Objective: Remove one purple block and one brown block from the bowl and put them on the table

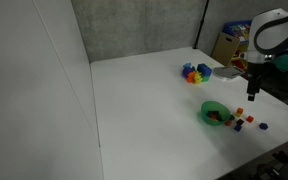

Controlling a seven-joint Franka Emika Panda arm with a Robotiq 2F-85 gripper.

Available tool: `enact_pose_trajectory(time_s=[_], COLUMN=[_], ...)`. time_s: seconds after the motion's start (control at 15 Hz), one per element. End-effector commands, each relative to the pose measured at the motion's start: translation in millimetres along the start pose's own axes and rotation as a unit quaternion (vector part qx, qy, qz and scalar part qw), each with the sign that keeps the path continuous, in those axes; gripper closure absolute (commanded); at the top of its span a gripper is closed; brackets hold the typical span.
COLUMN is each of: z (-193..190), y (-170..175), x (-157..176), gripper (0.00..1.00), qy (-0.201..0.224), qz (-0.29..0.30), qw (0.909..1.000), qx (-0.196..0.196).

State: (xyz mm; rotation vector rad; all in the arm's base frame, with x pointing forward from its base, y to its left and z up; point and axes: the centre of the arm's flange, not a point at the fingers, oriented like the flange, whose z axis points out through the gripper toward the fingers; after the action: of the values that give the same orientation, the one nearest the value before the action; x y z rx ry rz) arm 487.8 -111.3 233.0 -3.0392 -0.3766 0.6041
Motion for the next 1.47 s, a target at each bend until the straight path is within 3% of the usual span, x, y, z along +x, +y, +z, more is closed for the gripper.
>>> enact_pose_trajectory(time_s=[0.0,0.2,0.73,1.0,1.4], z=[-37,-63,-145,-182,-209], y=[-17,-29,-63,-76,-81], x=[-22,-41,-112,-149,-178], gripper=[0.0,0.0,0.0,0.0,0.0], qy=[-0.004,0.003,0.057,0.085,0.11], qz=[0.062,0.089,0.159,0.166,0.169], qw=[0.998,0.9957,0.9856,0.9824,0.9795], qx=[0.016,0.026,0.011,0.008,0.005])
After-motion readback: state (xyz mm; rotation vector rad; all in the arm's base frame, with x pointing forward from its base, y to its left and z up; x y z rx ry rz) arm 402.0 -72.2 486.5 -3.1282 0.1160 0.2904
